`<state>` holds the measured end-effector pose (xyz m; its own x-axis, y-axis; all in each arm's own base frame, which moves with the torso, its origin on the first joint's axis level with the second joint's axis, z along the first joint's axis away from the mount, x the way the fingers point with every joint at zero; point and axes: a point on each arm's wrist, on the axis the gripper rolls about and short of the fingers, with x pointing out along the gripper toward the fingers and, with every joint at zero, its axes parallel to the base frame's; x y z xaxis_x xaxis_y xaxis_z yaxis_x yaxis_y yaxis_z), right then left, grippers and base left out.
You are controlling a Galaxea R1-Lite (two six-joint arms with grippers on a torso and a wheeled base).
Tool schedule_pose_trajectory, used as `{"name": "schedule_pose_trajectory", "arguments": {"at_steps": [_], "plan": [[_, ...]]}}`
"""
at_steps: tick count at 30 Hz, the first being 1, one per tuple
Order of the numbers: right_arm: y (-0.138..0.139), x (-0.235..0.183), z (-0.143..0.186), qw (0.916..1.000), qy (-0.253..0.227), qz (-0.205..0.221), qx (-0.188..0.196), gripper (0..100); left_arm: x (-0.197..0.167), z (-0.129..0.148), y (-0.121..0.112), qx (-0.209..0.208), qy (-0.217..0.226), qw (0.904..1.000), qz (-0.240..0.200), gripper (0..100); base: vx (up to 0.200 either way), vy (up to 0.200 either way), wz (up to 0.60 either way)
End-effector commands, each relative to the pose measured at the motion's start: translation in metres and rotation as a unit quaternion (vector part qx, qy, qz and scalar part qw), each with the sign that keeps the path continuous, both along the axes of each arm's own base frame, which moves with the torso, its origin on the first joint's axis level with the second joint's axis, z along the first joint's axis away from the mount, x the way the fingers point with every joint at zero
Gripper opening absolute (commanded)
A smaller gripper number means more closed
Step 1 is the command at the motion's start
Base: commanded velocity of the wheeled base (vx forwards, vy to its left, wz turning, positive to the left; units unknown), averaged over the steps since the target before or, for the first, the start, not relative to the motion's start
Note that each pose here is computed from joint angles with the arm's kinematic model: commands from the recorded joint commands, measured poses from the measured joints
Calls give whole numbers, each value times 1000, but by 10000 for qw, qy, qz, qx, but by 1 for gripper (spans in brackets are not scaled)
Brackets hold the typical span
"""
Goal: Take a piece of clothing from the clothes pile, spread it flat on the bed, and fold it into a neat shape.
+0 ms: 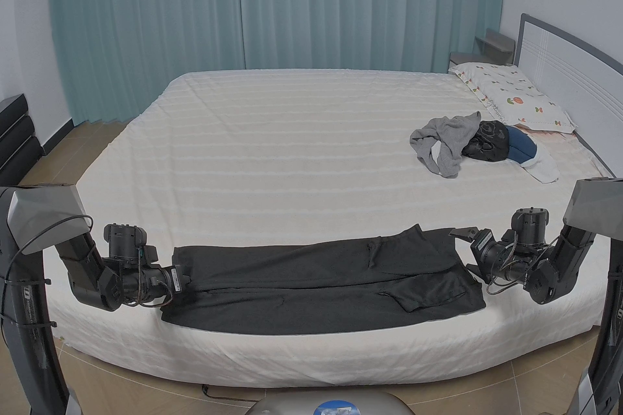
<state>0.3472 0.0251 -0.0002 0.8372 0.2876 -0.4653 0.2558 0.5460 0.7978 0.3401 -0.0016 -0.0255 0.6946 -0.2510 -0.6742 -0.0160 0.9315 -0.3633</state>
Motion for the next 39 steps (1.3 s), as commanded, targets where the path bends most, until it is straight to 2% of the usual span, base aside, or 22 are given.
{"name": "schedule_pose_trajectory", "arguments": {"at_steps": [1, 29, 39], "plan": [[-1, 0, 0, 10000, -6, -13, 1, 100, 0, 3, 1, -6, -42, 10000, 15, 0, 0, 0, 0], [-3, 1, 4, 10000, -60, -37, 7, 100, 6, 9, 0, -21, -187, 9998, 33, 0, 0, 0, 0], [-4, 0, 6, 10000, -81, -55, 11, 100, 4, 33, -21, -450, -333, 9981, 238, 0, 0, 0, 0]]}}
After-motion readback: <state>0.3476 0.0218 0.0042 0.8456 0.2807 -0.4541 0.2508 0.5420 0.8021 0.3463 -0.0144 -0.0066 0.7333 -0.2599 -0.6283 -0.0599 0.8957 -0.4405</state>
